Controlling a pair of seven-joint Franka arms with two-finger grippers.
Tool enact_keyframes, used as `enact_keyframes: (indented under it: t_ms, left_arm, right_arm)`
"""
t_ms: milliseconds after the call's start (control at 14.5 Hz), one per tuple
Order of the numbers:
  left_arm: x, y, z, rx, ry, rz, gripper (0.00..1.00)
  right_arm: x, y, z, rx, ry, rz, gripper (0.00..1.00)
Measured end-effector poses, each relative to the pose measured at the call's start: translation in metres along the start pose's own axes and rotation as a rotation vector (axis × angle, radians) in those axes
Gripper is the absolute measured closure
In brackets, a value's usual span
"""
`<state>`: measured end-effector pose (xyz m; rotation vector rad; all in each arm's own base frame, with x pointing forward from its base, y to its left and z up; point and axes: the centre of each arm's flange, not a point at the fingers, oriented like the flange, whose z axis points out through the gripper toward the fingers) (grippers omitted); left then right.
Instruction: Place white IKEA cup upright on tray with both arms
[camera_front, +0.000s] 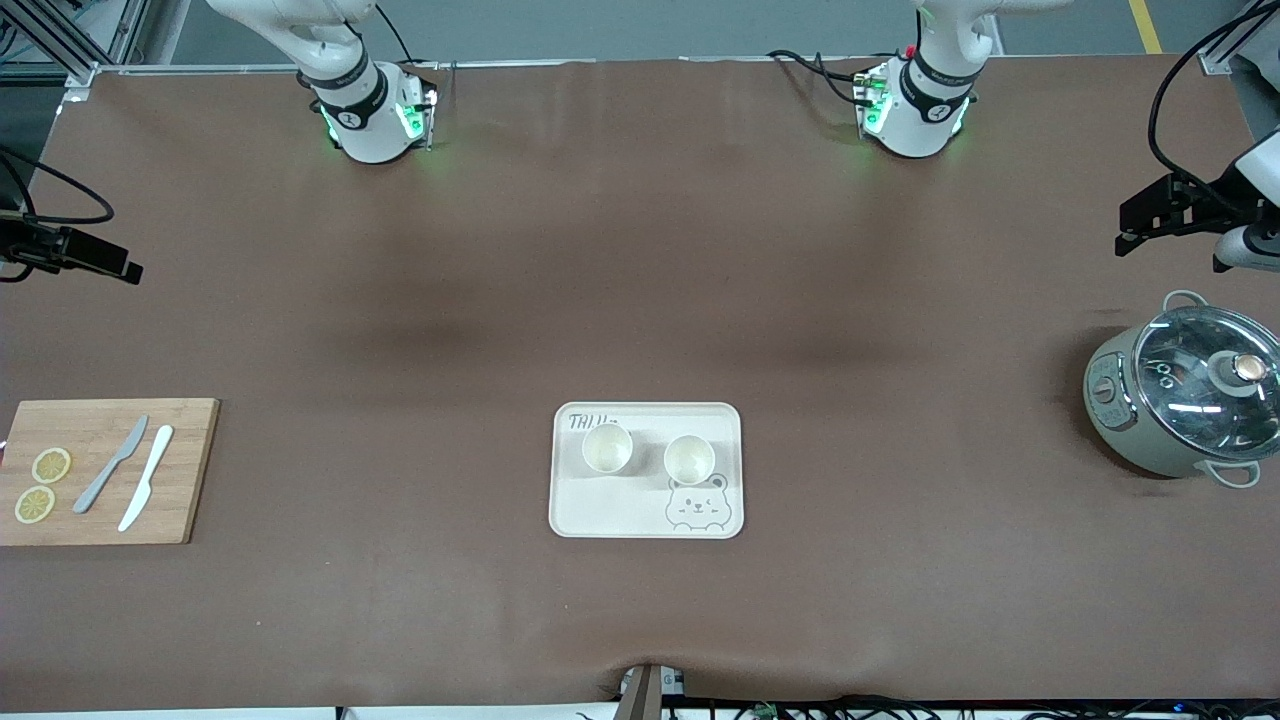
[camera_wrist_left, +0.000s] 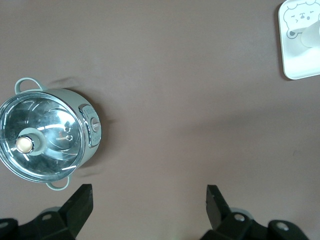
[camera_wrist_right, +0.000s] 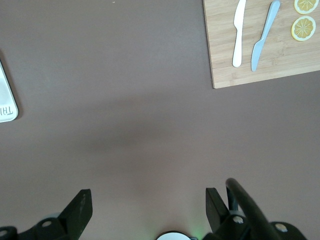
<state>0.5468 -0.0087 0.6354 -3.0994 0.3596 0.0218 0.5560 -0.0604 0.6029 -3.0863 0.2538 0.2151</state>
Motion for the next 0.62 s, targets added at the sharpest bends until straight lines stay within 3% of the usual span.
enact_keyframes:
  t_ms: [622]
  left_arm:
    - [0.002,-0.0003,0.0034,-0.001,-0.006,0.0,0.0]
  right_arm:
    - [0.0016,-0.0001,0.0005,0.001,0.01,0.0,0.0]
